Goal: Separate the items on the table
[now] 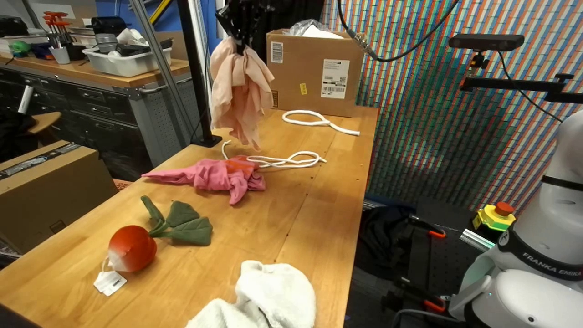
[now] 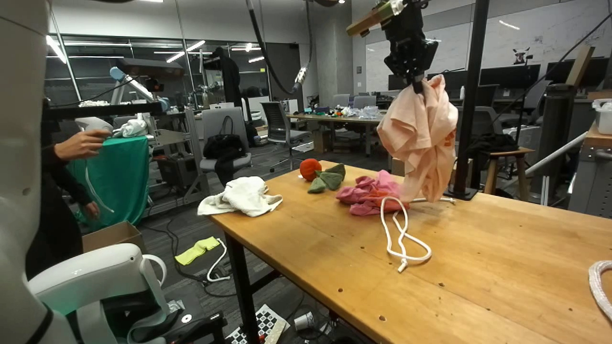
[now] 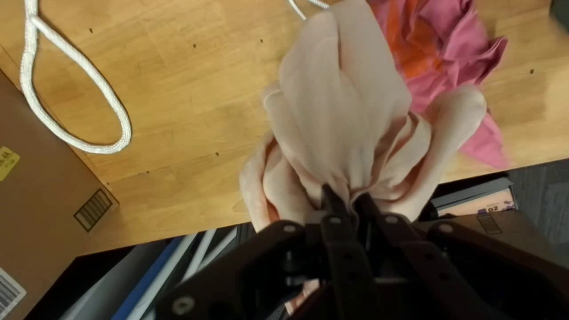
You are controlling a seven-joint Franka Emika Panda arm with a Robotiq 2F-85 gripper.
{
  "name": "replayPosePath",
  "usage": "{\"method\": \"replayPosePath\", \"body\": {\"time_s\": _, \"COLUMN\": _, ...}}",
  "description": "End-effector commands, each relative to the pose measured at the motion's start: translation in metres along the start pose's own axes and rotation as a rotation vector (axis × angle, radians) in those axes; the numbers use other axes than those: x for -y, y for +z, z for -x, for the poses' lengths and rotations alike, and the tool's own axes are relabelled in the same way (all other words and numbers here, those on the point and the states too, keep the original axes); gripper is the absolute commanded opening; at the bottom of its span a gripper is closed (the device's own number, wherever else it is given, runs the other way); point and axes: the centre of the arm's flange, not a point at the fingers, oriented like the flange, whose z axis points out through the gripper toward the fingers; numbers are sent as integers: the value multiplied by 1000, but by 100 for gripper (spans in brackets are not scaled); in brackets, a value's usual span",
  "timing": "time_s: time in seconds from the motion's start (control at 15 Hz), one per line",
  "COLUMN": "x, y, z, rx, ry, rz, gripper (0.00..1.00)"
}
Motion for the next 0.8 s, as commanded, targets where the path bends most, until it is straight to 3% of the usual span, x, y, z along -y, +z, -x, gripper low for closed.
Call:
{"method": "replayPosePath", "body": {"time_s": 0.0, "x": -1, "y": 7, "z": -56, "rx": -104, "ry": 13, "rz": 29, "gripper": 4}}
{"method": "replayPosePath", "body": {"time_s": 0.4, "x": -21, "y": 50, "z": -102, "rx": -234, "ry": 96, "rz": 118, "gripper": 4}}
{"method": "replayPosePath", "body": {"time_s": 0.73, "x": -51, "y": 82, "z": -123, "rx": -259, "ry": 196, "rz": 202, "gripper": 4}}
